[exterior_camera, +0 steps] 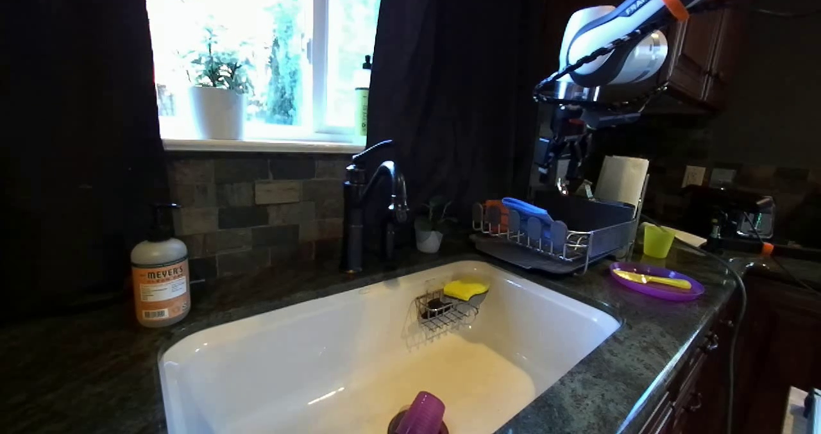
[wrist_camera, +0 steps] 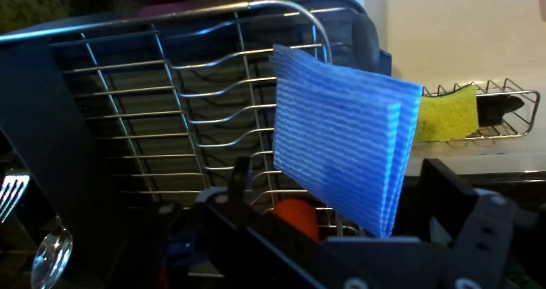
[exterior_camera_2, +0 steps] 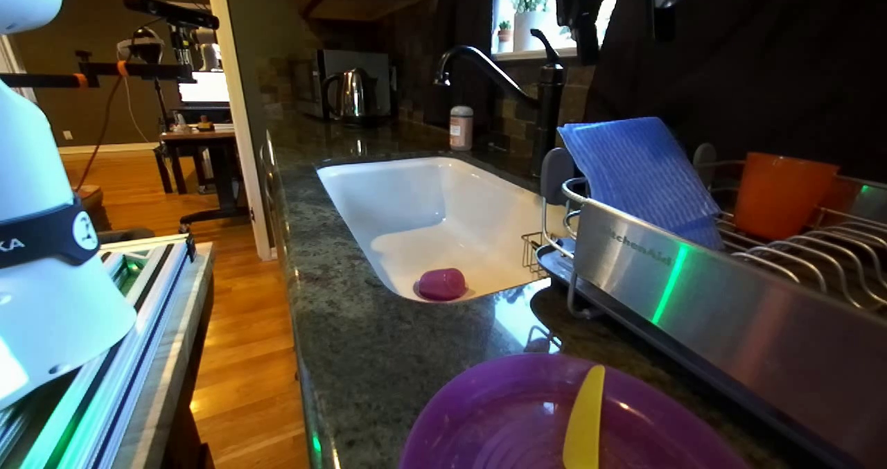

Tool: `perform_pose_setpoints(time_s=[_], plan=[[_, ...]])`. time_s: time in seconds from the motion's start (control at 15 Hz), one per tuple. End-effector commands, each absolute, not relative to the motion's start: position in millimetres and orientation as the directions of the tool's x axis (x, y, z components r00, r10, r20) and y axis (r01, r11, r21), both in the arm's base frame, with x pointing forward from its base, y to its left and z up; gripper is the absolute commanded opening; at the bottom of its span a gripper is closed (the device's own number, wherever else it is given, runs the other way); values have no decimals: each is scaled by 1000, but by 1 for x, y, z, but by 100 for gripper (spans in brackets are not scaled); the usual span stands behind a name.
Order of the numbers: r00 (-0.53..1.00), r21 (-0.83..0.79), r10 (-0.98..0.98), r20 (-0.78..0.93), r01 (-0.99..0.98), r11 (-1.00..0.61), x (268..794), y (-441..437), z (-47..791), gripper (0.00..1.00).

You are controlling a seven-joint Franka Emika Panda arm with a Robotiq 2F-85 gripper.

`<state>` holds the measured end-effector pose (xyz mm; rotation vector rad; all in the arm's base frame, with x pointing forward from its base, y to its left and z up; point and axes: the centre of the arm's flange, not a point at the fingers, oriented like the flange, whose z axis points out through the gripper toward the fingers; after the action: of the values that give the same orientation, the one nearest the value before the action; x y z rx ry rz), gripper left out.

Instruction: Put the blue object over the tap nozzle

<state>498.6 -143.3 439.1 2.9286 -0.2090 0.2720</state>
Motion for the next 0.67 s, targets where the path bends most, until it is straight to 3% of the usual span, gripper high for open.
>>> perform_pose_setpoints(time_s=[0.0, 0.6], plan=[[973, 177, -123, 197, -159, -971, 498, -144, 440, 100], [973, 167, -150, 173, -179, -970, 530, -127, 405, 100]])
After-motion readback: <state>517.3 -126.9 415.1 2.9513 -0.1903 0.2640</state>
